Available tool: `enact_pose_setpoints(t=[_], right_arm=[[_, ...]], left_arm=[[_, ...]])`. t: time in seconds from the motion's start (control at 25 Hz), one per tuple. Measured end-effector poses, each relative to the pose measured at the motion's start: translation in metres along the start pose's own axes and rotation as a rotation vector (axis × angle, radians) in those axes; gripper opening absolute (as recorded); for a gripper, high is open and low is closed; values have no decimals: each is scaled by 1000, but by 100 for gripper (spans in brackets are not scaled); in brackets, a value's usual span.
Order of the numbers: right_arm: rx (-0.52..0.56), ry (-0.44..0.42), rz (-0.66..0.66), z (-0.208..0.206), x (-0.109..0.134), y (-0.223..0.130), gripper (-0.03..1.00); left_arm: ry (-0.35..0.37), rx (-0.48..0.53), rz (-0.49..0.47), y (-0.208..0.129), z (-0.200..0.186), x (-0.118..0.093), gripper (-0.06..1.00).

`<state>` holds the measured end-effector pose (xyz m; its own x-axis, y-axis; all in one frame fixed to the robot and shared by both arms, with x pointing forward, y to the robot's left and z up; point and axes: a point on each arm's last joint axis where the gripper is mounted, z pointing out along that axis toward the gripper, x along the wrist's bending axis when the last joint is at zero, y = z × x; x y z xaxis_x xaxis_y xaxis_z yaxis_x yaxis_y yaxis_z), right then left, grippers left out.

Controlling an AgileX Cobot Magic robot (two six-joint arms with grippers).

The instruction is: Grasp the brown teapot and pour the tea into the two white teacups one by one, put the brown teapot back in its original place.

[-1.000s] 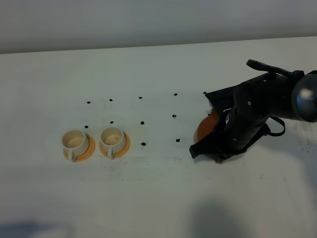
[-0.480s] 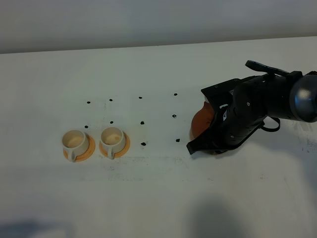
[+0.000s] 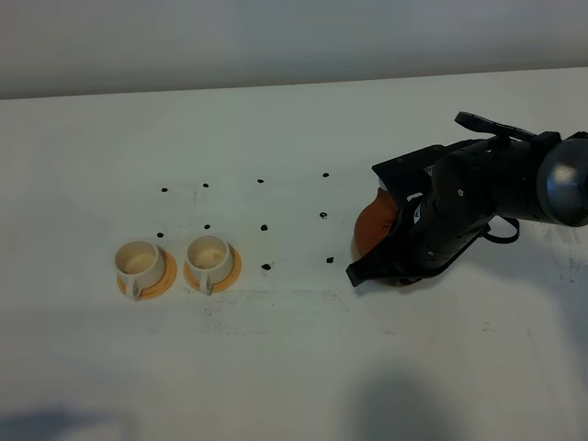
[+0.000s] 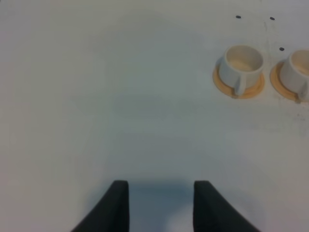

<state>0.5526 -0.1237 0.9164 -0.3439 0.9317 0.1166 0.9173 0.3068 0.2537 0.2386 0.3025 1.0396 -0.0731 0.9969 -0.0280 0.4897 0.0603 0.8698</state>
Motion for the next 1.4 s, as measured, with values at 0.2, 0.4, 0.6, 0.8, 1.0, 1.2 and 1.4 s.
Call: enact_pose_setpoints(t=[0.2,0.4,0.6,0.8,1.0,1.2,1.4], right_arm=[[0,0,0,0,0,0,11],[-7,1,-1,-3,0,0,11],[-46,7,-5,-17,2,3,11],[-65,9,-9,-24,2,4,11],[-65,9,-9,-24,2,4,11],[-88,9,-10,-25,2,6,11],[-116,7,-15,-25,2,9,11]], left_arm=[[0,0,0,0,0,0,33],[0,0,0,0,0,0,33],[0,0,0,0,0,0,33],[0,0,0,0,0,0,33],[0,0,0,0,0,0,33],[0,0,0,0,0,0,33],[0,0,0,0,0,0,33]])
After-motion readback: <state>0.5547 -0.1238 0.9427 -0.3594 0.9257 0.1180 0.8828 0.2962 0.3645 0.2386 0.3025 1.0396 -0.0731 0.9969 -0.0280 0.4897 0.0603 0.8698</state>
